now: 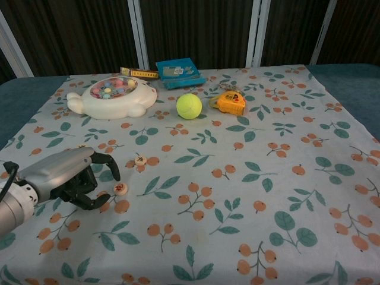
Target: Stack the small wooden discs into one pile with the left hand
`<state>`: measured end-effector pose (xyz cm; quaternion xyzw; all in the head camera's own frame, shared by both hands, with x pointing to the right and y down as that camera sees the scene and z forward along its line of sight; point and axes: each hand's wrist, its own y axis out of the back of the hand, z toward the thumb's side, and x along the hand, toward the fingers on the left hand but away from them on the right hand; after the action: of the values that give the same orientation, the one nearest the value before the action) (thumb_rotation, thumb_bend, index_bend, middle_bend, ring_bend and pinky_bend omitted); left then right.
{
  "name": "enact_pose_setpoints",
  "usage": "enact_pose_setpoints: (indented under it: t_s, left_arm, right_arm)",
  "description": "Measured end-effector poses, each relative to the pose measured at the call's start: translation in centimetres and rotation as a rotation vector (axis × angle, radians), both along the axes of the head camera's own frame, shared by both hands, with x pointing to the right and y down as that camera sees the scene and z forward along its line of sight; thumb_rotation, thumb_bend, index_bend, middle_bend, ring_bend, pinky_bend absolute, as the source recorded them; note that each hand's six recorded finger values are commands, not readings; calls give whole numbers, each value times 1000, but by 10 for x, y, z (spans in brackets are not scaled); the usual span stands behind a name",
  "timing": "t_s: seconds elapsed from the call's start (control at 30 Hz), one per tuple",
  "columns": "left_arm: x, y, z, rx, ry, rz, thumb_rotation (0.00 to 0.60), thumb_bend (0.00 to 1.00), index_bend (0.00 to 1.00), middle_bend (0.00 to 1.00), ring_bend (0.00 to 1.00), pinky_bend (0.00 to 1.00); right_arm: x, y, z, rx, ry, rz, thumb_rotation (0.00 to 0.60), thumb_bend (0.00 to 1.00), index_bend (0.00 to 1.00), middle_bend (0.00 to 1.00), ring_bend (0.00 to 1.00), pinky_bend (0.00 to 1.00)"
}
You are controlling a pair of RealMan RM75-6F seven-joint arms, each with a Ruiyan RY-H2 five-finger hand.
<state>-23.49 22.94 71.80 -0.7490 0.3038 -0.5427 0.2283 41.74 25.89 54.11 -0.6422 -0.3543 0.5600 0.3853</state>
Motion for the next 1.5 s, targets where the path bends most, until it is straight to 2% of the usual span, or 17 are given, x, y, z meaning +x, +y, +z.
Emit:
enact_pose_setpoints:
  t_s: [0.37, 1.0, 1.5]
  left_arm:
    - [2, 0, 9, -6, -9, -11, 600, 389, 346, 1000, 1000, 1000]
    - [6, 0, 15, -6, -10, -10, 600, 389, 414, 1000, 1000, 1000]
    - [9, 1, 15, -1, 0, -9, 600, 390, 419, 1000, 1000, 1000]
  right_arm:
    - [1, 0, -1, 1, -3, 2, 600, 205, 0, 0, 0, 43]
    - [3, -1, -3, 7, -6, 8, 600, 204, 0, 0, 0, 44]
    - [3, 0, -3, 7, -6, 7, 600, 205, 0, 0, 0, 44]
